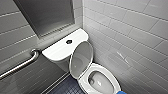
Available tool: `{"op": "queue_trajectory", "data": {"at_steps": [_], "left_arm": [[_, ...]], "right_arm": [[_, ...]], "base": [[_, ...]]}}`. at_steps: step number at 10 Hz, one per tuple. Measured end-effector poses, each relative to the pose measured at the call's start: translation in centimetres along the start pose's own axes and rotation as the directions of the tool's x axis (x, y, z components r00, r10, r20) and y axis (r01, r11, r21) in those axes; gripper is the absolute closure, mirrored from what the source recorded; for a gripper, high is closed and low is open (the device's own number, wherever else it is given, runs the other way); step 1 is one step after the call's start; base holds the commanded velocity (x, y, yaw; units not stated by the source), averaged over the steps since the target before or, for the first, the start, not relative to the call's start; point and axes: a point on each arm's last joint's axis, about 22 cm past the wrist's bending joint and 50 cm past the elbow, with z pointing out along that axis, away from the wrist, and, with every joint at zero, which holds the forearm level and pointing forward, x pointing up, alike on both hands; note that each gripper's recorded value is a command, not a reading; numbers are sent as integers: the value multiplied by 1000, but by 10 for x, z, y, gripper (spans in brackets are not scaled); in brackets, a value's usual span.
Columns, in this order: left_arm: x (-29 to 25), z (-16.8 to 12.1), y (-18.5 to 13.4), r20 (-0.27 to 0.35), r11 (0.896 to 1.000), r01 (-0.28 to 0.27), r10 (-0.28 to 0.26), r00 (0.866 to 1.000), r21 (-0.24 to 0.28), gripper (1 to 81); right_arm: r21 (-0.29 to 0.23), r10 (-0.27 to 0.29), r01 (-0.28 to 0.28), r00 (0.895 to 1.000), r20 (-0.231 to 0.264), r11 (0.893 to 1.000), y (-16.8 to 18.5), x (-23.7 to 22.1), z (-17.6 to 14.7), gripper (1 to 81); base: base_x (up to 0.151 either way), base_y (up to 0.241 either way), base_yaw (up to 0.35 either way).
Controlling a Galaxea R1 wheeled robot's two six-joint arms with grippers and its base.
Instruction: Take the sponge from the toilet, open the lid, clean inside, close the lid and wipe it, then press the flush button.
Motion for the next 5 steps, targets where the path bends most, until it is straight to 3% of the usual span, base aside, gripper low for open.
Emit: {"op": "queue_trajectory", "data": {"at_steps": [2,5], "left_arm": [[-1,-3,-5,1,1000,0,0,1000,6,10],[-2,-16,-26,-7,1000,-2,2,1000,18,10]], "right_arm": [[-60,6,-6,1000,1,998,34,0,-26,811],[-194,-6,28,994,112,981,115,-43,-70,811]], "base": [[0,0,0],[0,0,0]]}}
